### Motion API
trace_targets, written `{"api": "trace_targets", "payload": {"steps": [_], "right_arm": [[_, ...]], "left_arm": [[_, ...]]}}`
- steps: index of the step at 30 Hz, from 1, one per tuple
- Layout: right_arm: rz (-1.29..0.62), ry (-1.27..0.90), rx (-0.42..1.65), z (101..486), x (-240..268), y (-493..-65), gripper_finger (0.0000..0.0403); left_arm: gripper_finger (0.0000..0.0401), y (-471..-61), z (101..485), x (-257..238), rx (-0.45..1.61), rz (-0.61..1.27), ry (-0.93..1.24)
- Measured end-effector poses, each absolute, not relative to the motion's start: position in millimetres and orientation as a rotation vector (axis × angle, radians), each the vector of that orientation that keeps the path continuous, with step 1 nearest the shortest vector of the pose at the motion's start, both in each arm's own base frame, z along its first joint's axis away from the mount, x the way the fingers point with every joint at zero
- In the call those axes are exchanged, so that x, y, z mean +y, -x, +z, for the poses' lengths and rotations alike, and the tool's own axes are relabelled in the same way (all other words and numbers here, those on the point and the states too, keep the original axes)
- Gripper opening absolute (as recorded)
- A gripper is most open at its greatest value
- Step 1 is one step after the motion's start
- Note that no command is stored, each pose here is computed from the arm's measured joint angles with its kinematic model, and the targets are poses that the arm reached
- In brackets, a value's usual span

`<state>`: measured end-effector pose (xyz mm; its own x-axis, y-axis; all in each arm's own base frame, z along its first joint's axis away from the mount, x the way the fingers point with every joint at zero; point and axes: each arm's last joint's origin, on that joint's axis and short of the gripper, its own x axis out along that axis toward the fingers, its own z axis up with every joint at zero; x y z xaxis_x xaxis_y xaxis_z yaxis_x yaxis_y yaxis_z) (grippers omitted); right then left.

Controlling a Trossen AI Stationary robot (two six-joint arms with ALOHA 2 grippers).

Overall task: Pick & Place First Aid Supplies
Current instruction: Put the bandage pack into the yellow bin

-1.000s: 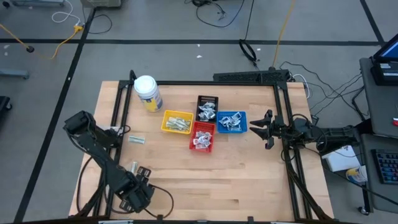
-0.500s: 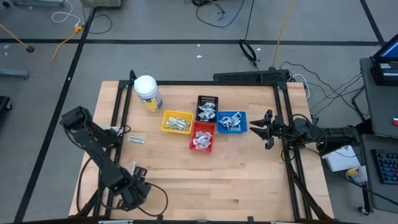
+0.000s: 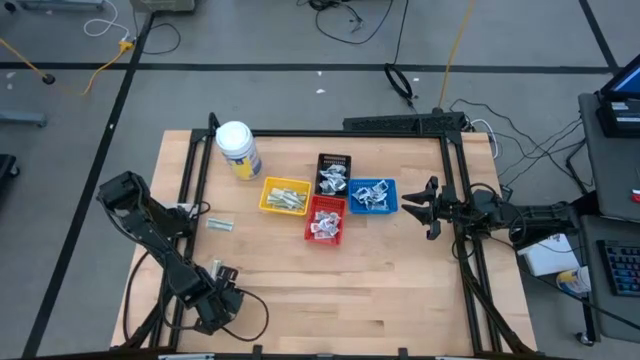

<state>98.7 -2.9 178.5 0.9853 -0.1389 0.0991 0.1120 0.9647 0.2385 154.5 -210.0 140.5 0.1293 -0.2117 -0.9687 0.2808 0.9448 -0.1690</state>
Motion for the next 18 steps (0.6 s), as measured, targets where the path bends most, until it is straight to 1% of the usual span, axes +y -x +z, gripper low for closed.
{"api": "trace_targets", "payload": {"steps": [4, 6, 9, 15, 16, 18], "right_arm": [[-0.127, -0.235, -0.115, 178.5, -2.8, -98.7, 0.0130], [-0.127, -0.234, -0.115, 178.5, -2.8, -98.7, 0.0130], [-0.127, -0.234, -0.115, 178.5, -2.8, -98.7, 0.0130], [-0.127, -0.234, -0.115, 178.5, -2.8, -98.7, 0.0130], [-0.127, -0.234, -0.115, 178.5, -2.8, -98.7, 0.0130], [-0.127, -0.234, -0.115, 178.5, -2.9, -98.7, 0.0130]], "left_arm": [[0.0224, -152.4, 137.2, -207.5, 1.389, -0.346, -0.073], [0.0208, -151.8, 136.0, -207.0, 1.385, -0.348, -0.086], [0.0159, -151.2, 134.0, -205.2, 1.383, -0.337, -0.100], [0.0027, -145.2, 128.0, -201.1, 1.392, -0.320, -0.132], [0.0015, -144.7, 127.5, -200.6, 1.394, -0.317, -0.135], [0.0011, -144.3, 127.6, -200.1, 1.399, -0.315, -0.136]]}}
